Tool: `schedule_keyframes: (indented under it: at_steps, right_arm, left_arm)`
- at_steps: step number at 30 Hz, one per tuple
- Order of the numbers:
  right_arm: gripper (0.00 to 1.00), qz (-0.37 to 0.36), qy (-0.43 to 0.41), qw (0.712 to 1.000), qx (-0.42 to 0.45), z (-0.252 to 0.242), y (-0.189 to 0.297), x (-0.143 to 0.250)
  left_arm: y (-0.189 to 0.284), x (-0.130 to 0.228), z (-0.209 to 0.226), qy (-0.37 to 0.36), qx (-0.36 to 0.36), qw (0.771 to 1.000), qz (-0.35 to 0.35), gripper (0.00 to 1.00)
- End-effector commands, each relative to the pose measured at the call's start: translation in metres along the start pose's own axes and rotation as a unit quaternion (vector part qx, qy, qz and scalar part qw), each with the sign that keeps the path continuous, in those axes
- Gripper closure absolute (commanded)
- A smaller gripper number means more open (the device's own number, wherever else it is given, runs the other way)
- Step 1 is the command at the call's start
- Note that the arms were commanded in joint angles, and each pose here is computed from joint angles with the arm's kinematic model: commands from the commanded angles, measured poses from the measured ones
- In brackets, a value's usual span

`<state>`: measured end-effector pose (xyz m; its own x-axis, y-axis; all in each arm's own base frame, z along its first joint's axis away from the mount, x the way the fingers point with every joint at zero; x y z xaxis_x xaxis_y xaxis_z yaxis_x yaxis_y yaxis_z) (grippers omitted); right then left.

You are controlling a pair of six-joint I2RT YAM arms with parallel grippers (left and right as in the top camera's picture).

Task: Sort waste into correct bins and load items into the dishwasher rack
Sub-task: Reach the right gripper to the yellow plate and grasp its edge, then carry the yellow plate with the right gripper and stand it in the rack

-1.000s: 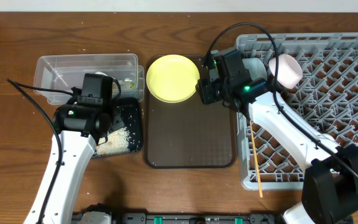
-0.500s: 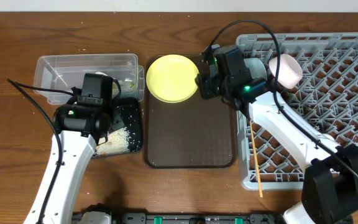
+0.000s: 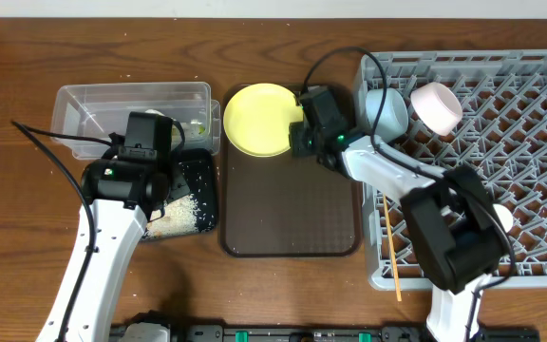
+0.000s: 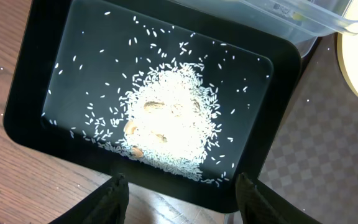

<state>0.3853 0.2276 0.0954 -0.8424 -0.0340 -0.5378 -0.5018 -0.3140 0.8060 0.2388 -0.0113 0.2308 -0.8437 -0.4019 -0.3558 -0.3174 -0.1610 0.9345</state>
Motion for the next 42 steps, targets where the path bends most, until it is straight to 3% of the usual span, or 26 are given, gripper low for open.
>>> schedule_keyframes:
  at_steps: [1,13,21,29,37,42]
  right_arm:
    - [0.62,0.006,-0.029,1.000,0.010,0.000,-0.009,0.005]
    - [0.99,0.050,-0.033,0.997,0.053,-0.014,-0.005,0.018]
    - [0.99,0.003,-0.018,0.998,0.053,-0.018,0.041,-0.013]
    - [0.99,-0.075,0.038,0.991,0.106,-0.037,0.152,-0.048]
    - [0.99,-0.103,0.078,0.965,0.229,-0.081,0.258,-0.039]
    - [0.99,-0.061,0.114,0.918,0.374,-0.117,0.302,-0.022]
  left_arm:
    - [-0.003,0.000,0.002,0.002,-0.015,1.000,0.002,0.41]
    - [-0.003,0.001,0.003,0.001,-0.016,1.000,0.003,0.41]
    - [-0.003,0.001,0.003,0.001,-0.016,1.000,0.003,0.41]
    - [-0.003,0.001,0.003,0.001,-0.016,1.000,0.003,0.41]
    - [-0.003,0.000,0.003,0.002,-0.015,1.000,0.002,0.41]
    - [-0.003,0.000,0.002,0.002,-0.015,1.000,0.002,0.41]
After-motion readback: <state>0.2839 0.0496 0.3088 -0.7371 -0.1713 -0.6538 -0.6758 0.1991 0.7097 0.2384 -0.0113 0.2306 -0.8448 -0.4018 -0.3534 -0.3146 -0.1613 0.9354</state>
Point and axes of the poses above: each gripper's point midway between its finger pads, its own y axis back along the fingers, its own z axis along the line the jaws close on, x = y × z, the point moved 9 cm from there along y, back along the fingers, and after that the axes turned 2 degrees about -y, right-handed, at the moved point
